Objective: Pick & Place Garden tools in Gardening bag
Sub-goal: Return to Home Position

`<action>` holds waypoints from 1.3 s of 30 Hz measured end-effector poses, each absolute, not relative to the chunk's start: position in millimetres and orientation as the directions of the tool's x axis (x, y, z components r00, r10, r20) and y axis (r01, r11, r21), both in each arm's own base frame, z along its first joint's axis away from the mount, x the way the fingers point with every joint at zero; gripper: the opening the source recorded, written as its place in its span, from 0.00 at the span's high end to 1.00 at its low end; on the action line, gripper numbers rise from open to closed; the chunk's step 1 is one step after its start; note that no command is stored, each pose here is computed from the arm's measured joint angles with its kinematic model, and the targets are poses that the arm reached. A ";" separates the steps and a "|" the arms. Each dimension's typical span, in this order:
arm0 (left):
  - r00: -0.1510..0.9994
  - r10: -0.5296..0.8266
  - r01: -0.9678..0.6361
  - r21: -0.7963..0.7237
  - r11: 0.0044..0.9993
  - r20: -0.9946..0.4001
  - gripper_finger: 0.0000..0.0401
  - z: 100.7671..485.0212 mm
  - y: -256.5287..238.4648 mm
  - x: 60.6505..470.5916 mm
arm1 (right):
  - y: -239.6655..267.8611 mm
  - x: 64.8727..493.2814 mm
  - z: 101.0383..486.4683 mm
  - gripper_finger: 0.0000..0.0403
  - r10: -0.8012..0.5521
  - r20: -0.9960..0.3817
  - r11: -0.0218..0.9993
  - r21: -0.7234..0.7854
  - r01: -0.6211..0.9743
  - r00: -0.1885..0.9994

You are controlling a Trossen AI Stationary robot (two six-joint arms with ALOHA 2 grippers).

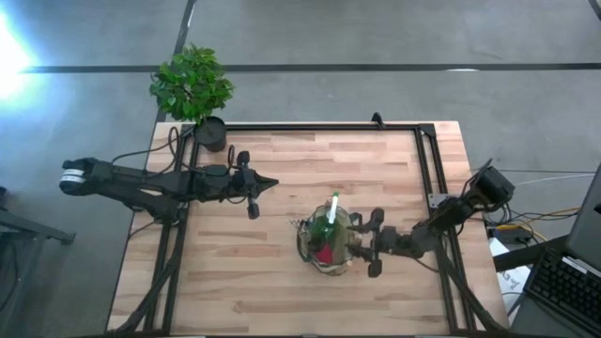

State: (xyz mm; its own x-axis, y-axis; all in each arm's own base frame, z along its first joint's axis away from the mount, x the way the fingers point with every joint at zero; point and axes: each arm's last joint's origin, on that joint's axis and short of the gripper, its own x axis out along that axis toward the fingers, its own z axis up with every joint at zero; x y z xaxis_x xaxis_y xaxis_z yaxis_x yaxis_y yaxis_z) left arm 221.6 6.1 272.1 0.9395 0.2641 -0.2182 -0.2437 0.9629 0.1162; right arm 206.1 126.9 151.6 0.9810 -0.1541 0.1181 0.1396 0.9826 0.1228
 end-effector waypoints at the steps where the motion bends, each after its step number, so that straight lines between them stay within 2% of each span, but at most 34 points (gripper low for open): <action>1: 0.939 0.265 -0.244 0.117 0.963 -0.218 0.99 272.1 6.2 221.6 | 126.4 205.3 155.4 0.42 -0.155 0.129 0.983 0.120 0.139 0.979; 7: 0.939 0.264 -0.242 0.123 0.962 -0.218 0.99 272.1 6.2 221.6 | 120.7 197.6 178.4 0.35 -0.162 0.183 0.984 0.106 0.144 0.970; 12: 0.944 0.262 -0.240 0.127 0.962 -0.202 0.99 273.7 6.1 221.9 | 114.9 189.7 197.2 0.36 -0.161 0.184 0.984 0.103 0.143 0.970; 16: 0.982 0.143 -0.129 0.112 0.985 -0.125 0.99 283.6 4.0 220.6 | 106.3 179.1 216.3 0.48 -0.084 0.183 0.995 0.063 0.073 0.980; 20: 0.998 -0.037 0.045 0.151 0.988 -0.054 0.99 292.6 4.5 217.5 | 90.7 171.9 236.6 0.71 -0.026 0.130 1.000 -0.003 0.027 0.991; 23: 0.998 -0.028 0.037 0.158 0.987 -0.059 0.99 292.3 11.3 215.9 | 74.8 165.3 253.0 0.92 -0.056 0.036 0.995 -0.079 0.059 0.998; 24: 0.998 -0.013 0.024 0.156 0.987 -0.067 0.99 291.6 14.4 215.5 | 68.7 162.3 258.1 0.94 -0.071 -0.005 0.992 -0.104 0.070 0.997; 28: 0.996 0.017 -0.004 0.157 0.988 -0.084 0.99 288.7 26.3 210.7 | 44.5 149.3 274.6 0.97 -0.062 -0.116 0.993 -0.111 0.049 0.991; 33: 0.999 -0.041 0.042 0.156 0.987 -0.007 0.99 270.9 33.2 187.4 | 22.9 128.6 276.4 0.98 -0.034 -0.093 0.994 -0.108 0.024 0.995; 39: 0.986 0.033 -0.054 0.123 0.991 0.166 0.99 233.8 34.8 146.9 | 11.4 98.3 250.9 0.98 -0.049 -0.004 0.995 -0.088 0.049 0.999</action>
